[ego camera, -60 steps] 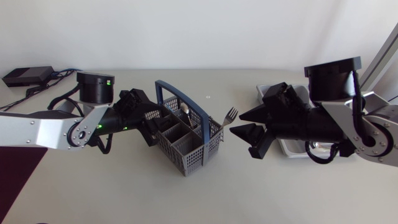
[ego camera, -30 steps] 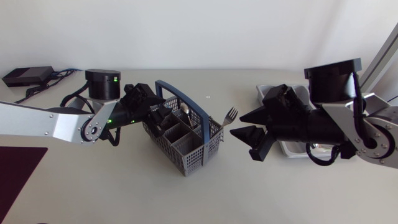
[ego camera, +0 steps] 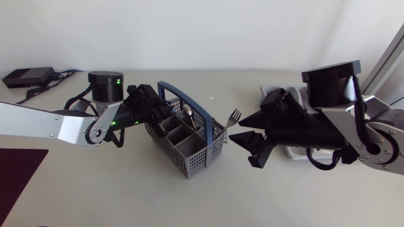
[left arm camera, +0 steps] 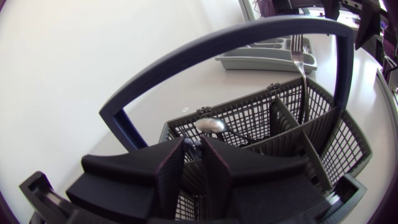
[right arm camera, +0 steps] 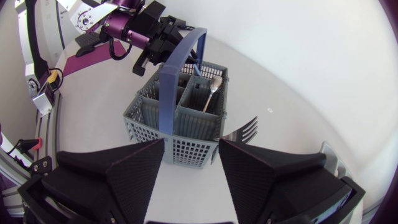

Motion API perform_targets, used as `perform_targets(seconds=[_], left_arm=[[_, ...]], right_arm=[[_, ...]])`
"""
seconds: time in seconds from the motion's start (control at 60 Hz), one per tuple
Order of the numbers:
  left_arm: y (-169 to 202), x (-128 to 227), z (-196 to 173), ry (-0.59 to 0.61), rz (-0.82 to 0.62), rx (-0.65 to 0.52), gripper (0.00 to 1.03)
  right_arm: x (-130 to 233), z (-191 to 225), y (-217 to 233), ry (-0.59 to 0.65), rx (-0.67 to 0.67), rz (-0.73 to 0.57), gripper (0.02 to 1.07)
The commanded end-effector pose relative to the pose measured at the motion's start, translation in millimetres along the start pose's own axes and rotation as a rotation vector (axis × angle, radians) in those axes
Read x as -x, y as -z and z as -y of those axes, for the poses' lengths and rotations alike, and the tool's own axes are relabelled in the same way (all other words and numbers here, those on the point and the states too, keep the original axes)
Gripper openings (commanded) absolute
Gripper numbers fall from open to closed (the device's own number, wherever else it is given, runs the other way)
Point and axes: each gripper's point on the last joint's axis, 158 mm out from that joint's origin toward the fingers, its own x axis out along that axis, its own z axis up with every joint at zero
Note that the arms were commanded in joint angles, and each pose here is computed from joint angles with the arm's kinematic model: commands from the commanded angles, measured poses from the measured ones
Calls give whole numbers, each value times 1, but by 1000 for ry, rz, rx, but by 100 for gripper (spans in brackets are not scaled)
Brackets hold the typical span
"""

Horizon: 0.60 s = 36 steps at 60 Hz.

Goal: Sort the cutlery from the basket into the organizer compartments.

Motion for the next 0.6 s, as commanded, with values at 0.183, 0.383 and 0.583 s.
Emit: perform_targets(seconds=[0.183,0.383,0.583], left_arm=[[-5,-7,-5,-8,16,31,4],[-15,-1,-11,-25,38,37,4],[-24,11,-14,-41,60,38,4]], right_arm=[[1,-2,0,5,-10,-7,66],[2,-4,0,5,-8,-11,66],[4,-6,-1,3,-3,-13,66]])
